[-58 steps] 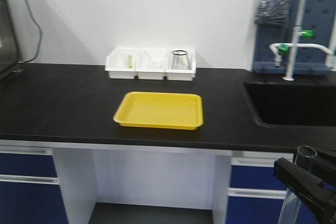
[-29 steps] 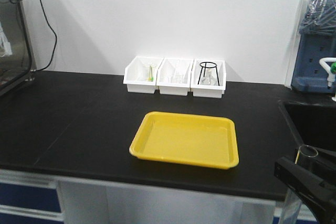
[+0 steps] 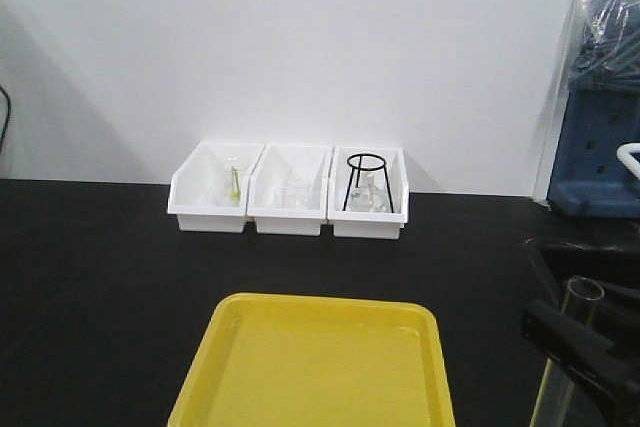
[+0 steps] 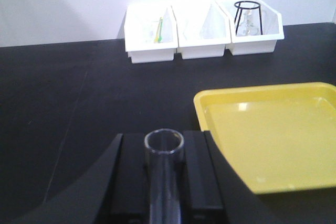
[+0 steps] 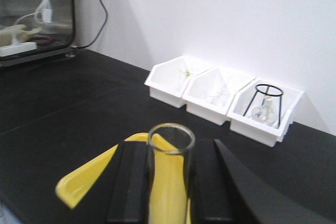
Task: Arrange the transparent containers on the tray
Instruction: 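Drive the base up to the yellow tray on the counter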
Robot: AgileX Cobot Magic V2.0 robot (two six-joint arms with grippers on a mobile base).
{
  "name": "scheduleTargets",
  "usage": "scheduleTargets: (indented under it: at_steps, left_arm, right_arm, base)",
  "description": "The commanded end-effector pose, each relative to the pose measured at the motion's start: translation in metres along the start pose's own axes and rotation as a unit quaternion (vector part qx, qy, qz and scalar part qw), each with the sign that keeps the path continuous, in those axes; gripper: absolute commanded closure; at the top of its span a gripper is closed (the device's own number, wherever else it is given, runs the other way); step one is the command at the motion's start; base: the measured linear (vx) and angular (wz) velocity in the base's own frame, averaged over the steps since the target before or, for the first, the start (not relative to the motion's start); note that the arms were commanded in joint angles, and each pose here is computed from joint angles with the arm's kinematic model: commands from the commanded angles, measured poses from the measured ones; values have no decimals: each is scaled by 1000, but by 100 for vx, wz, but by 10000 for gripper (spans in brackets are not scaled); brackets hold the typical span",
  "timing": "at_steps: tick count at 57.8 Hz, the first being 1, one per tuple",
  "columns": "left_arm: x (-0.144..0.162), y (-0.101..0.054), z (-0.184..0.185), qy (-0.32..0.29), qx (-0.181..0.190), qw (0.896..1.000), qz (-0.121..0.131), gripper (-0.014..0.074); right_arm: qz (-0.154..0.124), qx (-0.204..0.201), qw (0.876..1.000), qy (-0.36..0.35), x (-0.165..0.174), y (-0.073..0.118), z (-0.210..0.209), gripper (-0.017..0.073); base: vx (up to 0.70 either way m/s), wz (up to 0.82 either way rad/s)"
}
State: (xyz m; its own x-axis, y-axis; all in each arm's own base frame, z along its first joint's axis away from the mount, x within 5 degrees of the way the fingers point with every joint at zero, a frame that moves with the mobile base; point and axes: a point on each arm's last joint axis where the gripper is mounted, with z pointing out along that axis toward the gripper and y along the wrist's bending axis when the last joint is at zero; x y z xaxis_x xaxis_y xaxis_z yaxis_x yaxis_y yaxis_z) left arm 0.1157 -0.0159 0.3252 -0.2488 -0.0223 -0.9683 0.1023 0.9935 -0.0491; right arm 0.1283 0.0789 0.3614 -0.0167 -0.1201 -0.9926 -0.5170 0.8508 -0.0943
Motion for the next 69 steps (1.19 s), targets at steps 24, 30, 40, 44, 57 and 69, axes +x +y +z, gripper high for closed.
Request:
scheduleTargets:
  at_steps: [24, 30, 40, 44, 57, 69]
  left_arm:
    - [-16, -3, -3, -50, 16, 999, -1, 597]
    - [-16, -3, -3, -50, 16, 999, -1, 597]
    - [-16, -3, -3, -50, 16, 999, -1, 597]
    - [-16, -3, -3, -50, 16, 999, -1, 597]
    - [-16, -3, -3, -50, 16, 999, -1, 597]
    - [-16, -3, -3, -50, 16, 999, -1, 597]
  right_arm:
    - [-6, -4, 998, -57, -18, 0, -3, 571]
    - [-6, -4, 998, -57, -18, 0, -3, 571]
    - [-6, -4, 998, -57, -18, 0, -3, 571]
    - [-6, -4, 998, -57, -18, 0, -3, 571]
    - [-6, -4, 998, -57, -18, 0, -3, 571]
    - [-6, -4, 998, -57, -18, 0, -3, 571]
  base:
    - [34, -17]
    - [22, -17]
    - [14, -12]
    - [8, -7]
    - [4, -3]
    - [0, -1]
